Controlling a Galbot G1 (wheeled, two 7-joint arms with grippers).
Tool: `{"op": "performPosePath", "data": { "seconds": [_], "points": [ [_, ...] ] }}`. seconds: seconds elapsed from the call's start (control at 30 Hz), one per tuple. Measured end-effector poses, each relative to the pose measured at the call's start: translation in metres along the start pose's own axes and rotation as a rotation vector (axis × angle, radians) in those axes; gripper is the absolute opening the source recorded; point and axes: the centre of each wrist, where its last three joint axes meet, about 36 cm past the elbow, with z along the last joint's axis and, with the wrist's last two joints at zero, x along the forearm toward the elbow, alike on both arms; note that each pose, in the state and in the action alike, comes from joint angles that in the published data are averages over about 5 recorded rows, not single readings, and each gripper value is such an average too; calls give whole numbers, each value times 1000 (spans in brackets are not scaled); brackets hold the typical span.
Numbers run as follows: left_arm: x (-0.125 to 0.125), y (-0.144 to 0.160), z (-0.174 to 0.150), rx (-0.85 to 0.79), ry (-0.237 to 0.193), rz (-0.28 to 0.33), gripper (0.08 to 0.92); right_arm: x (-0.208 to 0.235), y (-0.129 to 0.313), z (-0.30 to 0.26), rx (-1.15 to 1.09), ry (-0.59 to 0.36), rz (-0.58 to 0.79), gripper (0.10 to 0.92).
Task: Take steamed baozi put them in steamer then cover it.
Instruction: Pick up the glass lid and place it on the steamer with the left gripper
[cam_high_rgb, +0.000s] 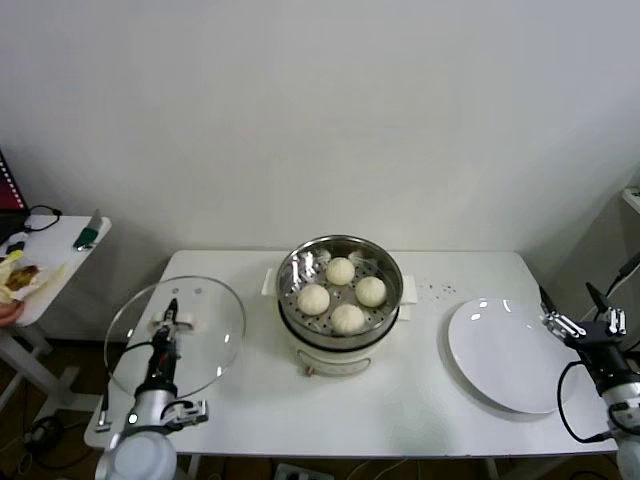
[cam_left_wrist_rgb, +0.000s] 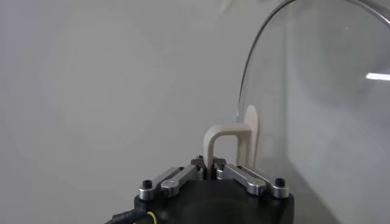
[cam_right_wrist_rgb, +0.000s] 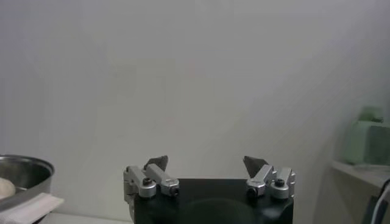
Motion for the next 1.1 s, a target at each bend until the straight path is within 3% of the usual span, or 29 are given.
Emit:
{"op": "performPosePath", "data": {
  "seconds": [0.2, 0.43, 0.8, 1.1],
  "points": [
    [2, 46, -12, 14, 24, -73, 151, -5, -1, 3, 16, 5, -2, 823],
    [-7, 82, -40, 45, -5, -111, 151, -8, 3, 11, 22, 12, -2, 823],
    [-37, 124, -128, 133, -126, -101, 151, -7, 14, 33, 28, 42, 1, 823],
    [-52, 137, -211, 156, -241, -61, 151, -9, 20, 45, 31, 56, 9, 823]
  ]
}}
